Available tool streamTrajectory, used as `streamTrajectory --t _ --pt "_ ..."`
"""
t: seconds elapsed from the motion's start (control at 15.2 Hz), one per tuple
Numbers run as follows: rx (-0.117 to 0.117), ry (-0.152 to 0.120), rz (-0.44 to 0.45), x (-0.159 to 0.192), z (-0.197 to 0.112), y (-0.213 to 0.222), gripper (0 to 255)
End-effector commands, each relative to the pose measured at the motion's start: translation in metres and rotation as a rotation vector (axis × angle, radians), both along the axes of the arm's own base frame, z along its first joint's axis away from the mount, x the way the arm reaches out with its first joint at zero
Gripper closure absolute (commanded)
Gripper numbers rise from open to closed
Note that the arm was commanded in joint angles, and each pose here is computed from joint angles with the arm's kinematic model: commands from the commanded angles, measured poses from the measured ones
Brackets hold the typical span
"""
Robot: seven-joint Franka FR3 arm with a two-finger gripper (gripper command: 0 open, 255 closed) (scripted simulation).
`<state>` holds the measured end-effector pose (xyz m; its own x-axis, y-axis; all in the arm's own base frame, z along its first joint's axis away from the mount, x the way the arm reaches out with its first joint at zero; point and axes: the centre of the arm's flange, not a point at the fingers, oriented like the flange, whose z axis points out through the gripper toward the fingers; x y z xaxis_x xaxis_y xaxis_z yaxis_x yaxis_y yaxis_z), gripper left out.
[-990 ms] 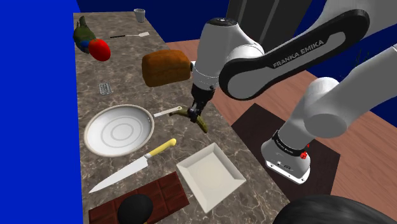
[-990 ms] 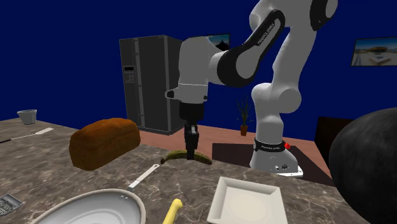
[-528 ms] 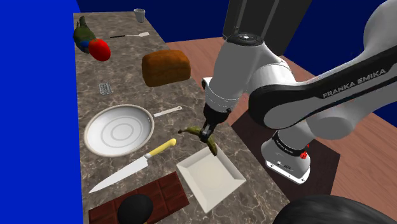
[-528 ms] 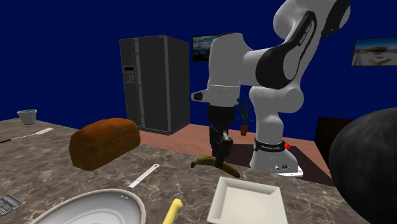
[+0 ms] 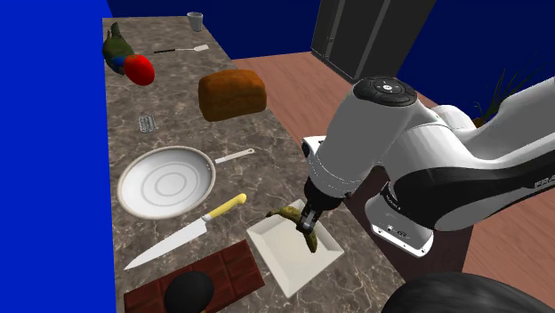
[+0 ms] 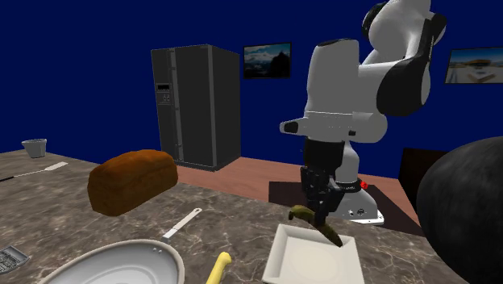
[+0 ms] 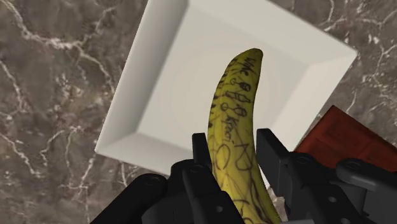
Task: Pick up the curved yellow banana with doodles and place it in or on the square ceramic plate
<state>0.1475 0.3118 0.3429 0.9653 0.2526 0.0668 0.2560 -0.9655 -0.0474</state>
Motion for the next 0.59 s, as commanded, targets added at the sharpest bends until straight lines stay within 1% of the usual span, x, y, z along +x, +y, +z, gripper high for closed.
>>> streamTrajectory --t 0.0,0.53 --pt "0.0 0.0 -0.001 -0.004 -0.009 0.001 255" --pt "0.0 0.0 -0.001 -0.004 -0.051 0.001 255"
